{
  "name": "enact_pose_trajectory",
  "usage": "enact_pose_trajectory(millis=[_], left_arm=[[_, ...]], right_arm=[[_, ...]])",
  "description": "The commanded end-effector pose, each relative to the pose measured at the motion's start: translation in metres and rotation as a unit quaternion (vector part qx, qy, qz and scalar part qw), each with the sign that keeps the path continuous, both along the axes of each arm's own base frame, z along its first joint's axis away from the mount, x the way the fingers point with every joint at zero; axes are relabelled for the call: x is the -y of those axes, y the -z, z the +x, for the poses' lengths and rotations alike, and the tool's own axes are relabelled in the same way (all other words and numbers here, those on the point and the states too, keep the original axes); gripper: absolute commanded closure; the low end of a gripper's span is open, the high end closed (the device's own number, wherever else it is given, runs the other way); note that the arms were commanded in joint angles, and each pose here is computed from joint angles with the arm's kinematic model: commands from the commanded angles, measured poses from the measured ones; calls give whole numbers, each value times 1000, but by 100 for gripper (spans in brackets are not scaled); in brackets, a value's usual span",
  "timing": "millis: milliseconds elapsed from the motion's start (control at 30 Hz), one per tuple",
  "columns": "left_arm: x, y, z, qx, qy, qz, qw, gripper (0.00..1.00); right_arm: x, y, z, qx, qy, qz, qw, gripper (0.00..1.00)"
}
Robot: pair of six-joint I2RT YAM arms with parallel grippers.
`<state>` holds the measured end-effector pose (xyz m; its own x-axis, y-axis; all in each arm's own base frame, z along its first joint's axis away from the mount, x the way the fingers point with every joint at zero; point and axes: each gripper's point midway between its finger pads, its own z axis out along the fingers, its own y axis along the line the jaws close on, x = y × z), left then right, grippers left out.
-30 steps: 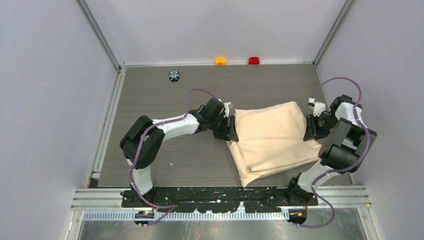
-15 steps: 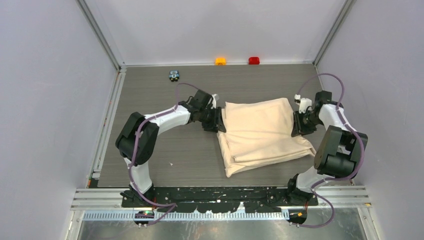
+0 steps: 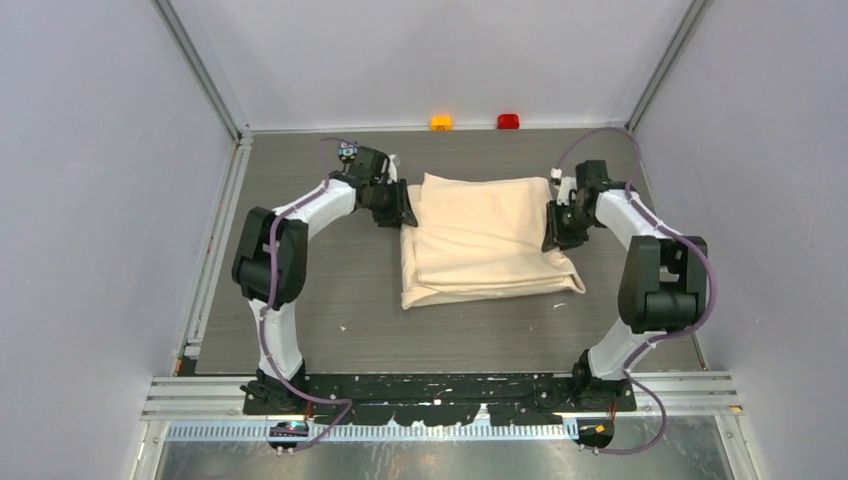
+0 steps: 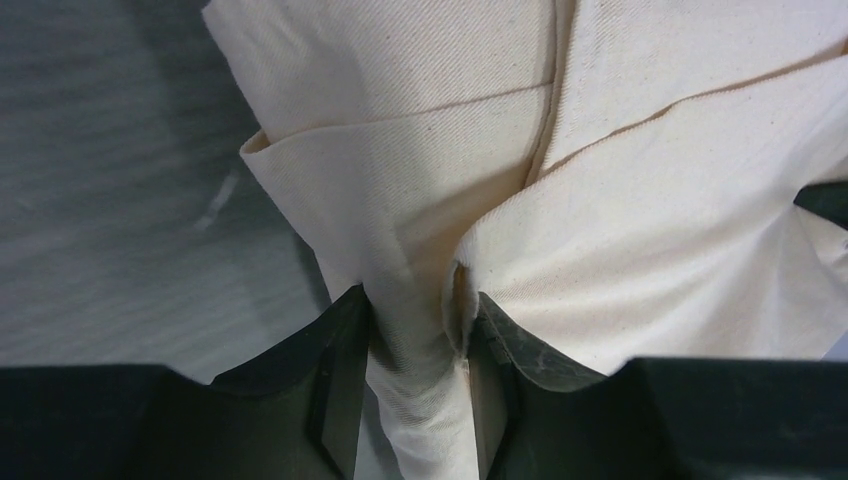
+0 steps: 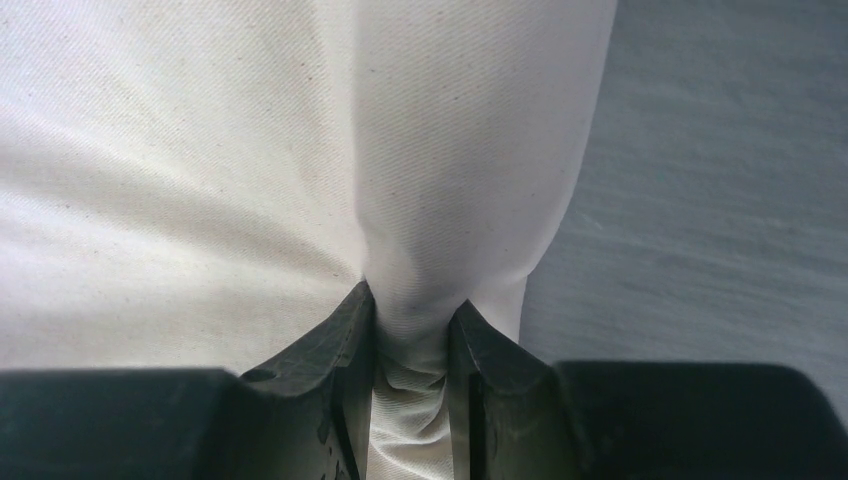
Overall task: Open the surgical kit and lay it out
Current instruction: Move the surgical kit at the center of the board.
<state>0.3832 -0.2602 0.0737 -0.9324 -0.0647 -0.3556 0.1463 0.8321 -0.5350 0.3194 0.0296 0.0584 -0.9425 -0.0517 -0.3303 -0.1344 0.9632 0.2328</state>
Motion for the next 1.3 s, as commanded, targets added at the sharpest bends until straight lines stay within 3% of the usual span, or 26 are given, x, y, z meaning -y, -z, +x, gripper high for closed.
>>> enact_pose_trajectory(millis=[0,300,467,1000,1267], left_arm=[[15,-17,34,27,30,-50,998,76],[-23,-19,110,47,-2,-44,998,77],[-41,-18,134,49,-24,-47,997,77],[-72,-12,157,58,-43,-40,997,75],[-71,-25,148,63,-43,-51,996,74]], right_arm=[[-101,-37,63,74,-32,149,985,100],[-146,-31,124,90,-44,147,984,100],[-168,-29,142,90,-52,160,982,100],[-204,-24,160,88,-60,184,977,99],[-206,-32,139,90,-67,189,975,96]])
